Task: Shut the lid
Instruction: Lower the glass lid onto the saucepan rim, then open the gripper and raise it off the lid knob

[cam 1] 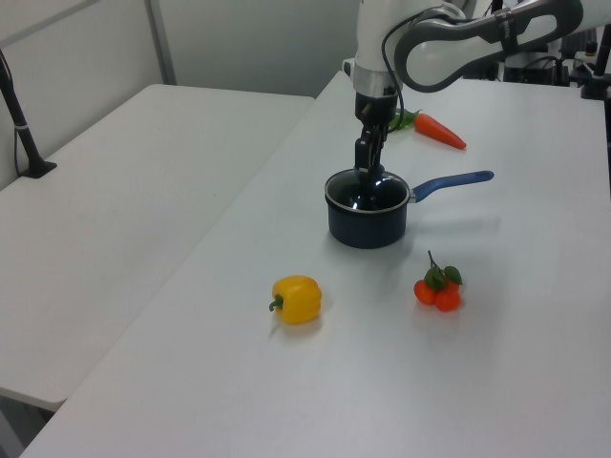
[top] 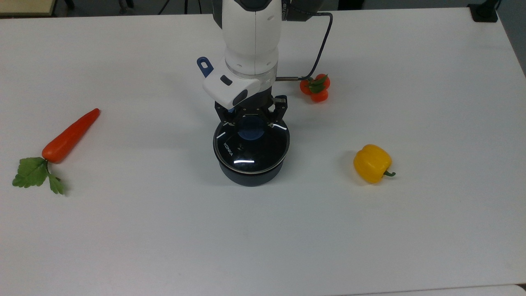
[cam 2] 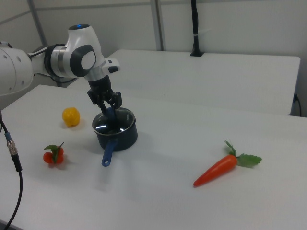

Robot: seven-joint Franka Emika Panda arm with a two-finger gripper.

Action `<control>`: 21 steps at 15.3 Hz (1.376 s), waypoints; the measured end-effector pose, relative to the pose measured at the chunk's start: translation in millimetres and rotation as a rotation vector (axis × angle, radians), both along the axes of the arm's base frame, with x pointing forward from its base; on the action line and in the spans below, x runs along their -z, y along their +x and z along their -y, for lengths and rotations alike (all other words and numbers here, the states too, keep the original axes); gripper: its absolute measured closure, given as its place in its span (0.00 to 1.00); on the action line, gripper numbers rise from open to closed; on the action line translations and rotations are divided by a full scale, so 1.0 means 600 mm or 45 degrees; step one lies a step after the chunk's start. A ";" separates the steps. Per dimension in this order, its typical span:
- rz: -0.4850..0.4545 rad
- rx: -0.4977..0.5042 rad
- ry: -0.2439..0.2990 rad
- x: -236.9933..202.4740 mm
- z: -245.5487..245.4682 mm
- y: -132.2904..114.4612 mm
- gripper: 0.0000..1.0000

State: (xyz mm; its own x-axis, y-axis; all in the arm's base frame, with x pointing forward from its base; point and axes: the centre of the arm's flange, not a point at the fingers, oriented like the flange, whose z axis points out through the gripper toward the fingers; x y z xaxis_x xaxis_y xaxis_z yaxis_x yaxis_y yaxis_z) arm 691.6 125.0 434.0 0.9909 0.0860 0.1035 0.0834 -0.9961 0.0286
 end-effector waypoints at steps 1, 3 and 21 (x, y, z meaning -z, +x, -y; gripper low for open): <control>-0.002 0.000 0.000 0.002 0.000 0.000 0.39; -0.006 0.000 -0.001 0.006 0.000 0.001 0.39; 0.036 0.032 -0.006 -0.049 0.029 -0.001 0.00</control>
